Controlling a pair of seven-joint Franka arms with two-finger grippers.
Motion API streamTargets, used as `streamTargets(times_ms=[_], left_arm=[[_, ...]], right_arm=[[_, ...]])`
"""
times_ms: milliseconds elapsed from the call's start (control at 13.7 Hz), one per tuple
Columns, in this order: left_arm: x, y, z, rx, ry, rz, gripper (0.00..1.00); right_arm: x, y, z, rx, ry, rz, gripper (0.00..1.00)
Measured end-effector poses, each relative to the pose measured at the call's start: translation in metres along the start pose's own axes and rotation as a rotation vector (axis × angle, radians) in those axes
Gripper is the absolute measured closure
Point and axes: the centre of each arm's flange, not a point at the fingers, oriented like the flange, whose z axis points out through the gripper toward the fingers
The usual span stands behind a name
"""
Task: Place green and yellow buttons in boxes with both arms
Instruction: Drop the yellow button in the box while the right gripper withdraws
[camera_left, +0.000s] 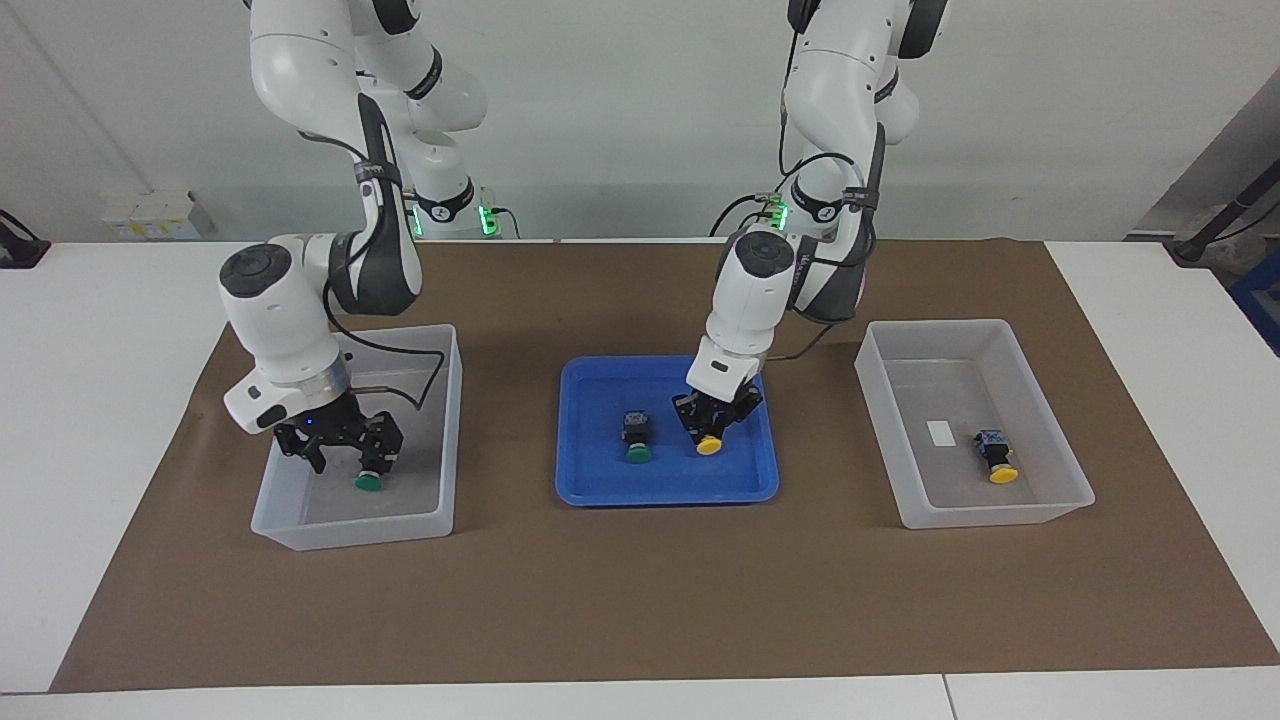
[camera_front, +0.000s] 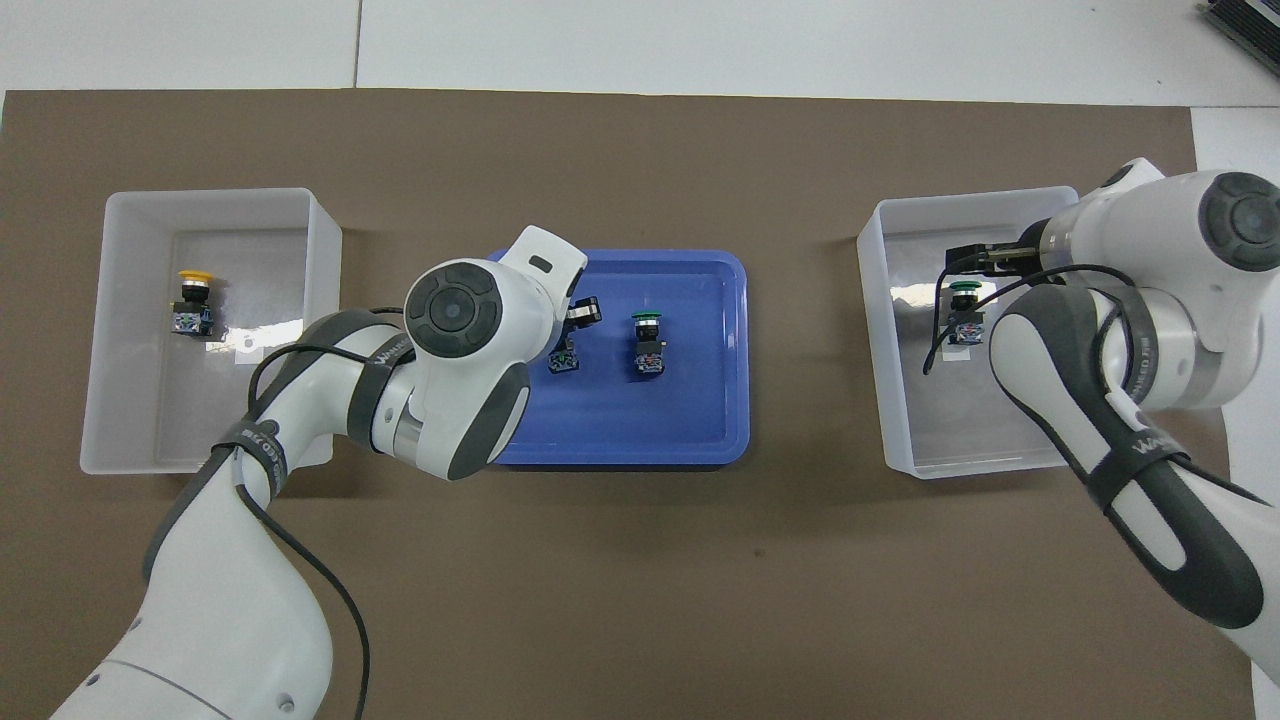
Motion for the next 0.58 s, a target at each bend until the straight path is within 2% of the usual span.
streamTargets(times_ms=[364, 582], left_arm=[[0.085, -0.065, -0.085, 0.042, -0.021, -0.104, 0.68], [0.129, -0.131, -0.123, 0.064, -0.029, -0.074, 0.68]], right_arm=[[-0.018, -0.008, -0.095, -0.006, -0.045, 0.014, 0.00], [-0.019, -0.017, -0.139, -0.004, -0.060, 0.004, 0.00]])
